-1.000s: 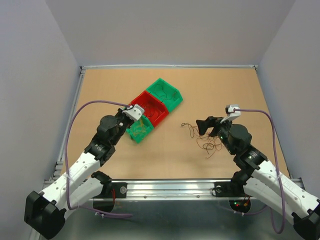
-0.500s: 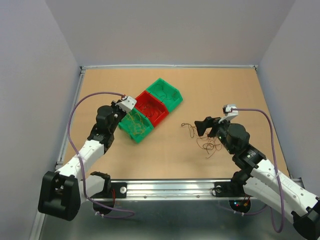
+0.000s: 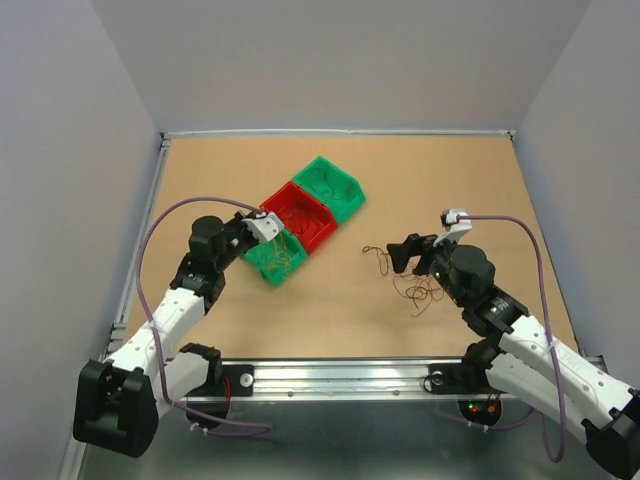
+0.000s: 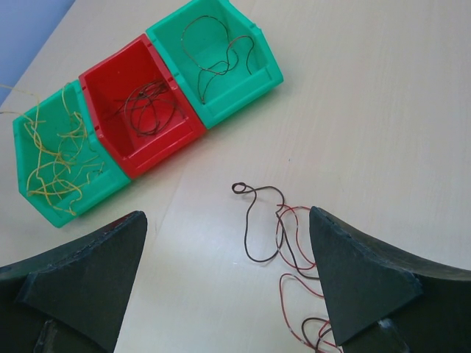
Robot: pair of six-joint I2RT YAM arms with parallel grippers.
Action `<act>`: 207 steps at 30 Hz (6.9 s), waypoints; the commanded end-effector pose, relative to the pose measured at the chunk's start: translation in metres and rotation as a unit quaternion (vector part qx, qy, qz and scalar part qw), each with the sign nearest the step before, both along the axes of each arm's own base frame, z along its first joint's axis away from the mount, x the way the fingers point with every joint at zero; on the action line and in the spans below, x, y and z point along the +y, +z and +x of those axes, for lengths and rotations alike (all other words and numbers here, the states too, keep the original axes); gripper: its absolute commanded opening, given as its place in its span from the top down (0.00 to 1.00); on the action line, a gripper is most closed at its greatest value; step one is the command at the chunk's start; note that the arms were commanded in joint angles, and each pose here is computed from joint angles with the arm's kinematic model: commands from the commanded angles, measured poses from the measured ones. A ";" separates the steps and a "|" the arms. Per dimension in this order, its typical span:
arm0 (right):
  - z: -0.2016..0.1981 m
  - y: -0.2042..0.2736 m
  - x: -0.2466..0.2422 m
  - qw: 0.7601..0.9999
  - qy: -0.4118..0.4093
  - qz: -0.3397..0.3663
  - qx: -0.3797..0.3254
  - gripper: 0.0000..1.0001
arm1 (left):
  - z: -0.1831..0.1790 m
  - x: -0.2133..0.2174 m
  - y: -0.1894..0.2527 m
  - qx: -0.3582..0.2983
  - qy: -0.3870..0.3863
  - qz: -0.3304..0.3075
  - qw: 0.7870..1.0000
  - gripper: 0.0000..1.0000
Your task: Untangle the cables
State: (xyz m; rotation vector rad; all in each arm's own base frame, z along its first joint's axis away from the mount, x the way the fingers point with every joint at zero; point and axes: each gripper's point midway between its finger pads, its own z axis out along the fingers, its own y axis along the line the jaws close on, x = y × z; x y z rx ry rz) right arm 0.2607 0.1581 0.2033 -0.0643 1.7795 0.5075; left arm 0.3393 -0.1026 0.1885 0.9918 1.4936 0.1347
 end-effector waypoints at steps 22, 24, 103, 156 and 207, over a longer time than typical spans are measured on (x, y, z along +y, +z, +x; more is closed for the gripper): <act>0.001 0.015 0.005 1.000 0.010 0.012 -0.018 0.04 | 0.051 0.052 0.023 0.022 0.129 -0.044 0.990 1.00; 0.001 0.015 0.005 1.000 0.011 0.014 -0.018 0.04 | 0.046 0.047 0.017 0.025 0.112 -0.035 0.993 1.00; -0.001 -0.010 -0.097 0.950 -0.301 0.013 0.078 0.01 | -0.049 -0.291 -0.026 0.158 -0.248 0.022 0.955 0.01; -0.022 0.057 -0.029 0.988 -0.032 0.094 -0.115 0.04 | -0.054 -0.257 0.053 0.105 -0.280 -0.112 0.948 1.00; -0.056 0.104 0.037 0.943 0.181 0.132 -0.246 0.99 | -0.079 -0.216 0.072 0.148 -0.455 -0.210 0.853 0.21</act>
